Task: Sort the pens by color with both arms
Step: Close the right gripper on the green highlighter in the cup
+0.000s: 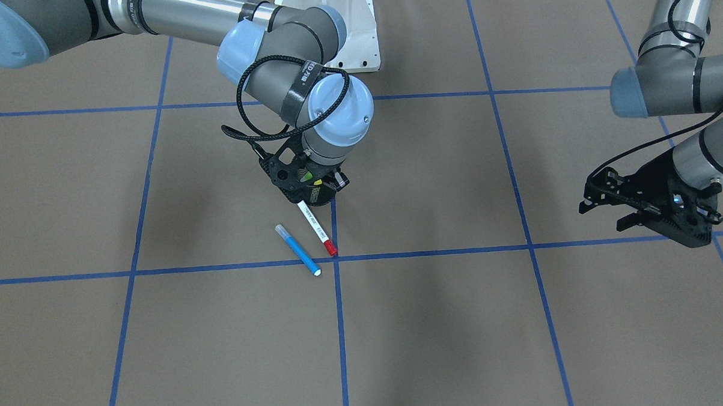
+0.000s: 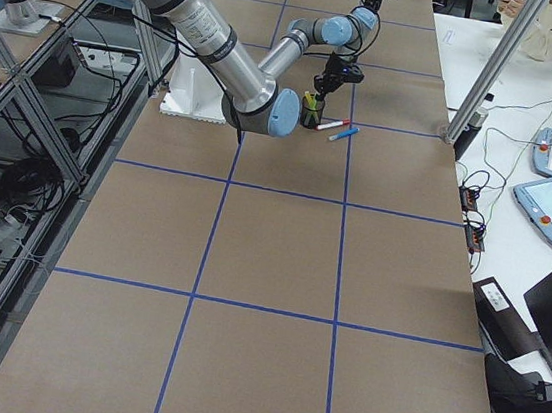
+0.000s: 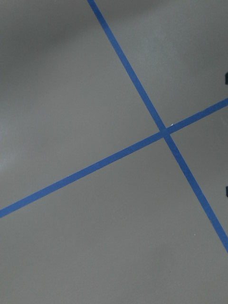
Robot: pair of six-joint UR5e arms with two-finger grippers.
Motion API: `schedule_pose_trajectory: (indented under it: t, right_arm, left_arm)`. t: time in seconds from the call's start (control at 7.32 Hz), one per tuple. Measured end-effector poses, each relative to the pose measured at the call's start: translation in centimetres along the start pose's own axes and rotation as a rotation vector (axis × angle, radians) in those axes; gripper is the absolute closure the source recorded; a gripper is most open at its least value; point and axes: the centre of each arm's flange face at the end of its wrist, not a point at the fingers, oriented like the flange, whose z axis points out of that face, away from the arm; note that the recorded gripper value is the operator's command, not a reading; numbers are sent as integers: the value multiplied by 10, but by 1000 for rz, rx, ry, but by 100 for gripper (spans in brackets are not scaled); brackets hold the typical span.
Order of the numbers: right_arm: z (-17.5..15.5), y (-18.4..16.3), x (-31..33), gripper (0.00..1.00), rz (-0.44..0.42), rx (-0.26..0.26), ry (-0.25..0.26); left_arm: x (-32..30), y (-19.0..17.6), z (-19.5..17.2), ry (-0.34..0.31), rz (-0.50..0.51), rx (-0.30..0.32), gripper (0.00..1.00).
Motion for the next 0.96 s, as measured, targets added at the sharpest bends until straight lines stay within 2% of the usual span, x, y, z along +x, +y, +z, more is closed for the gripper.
schedule_pose_trajectory:
  t: [0.14,0.27,0.96]
  right_arm:
    - [0,0,0,77,-1,0,-1]
    - [-1,1,1,67,-3,0,-2]
    - [1,6,1,52,-11,3,-4]
  left_arm:
    - [-1,0,0,-2,-1,0,23]
    - [-1,0,1,-3,-1,-1,23]
    - [-2,1,1,-3,-2,-2,22]
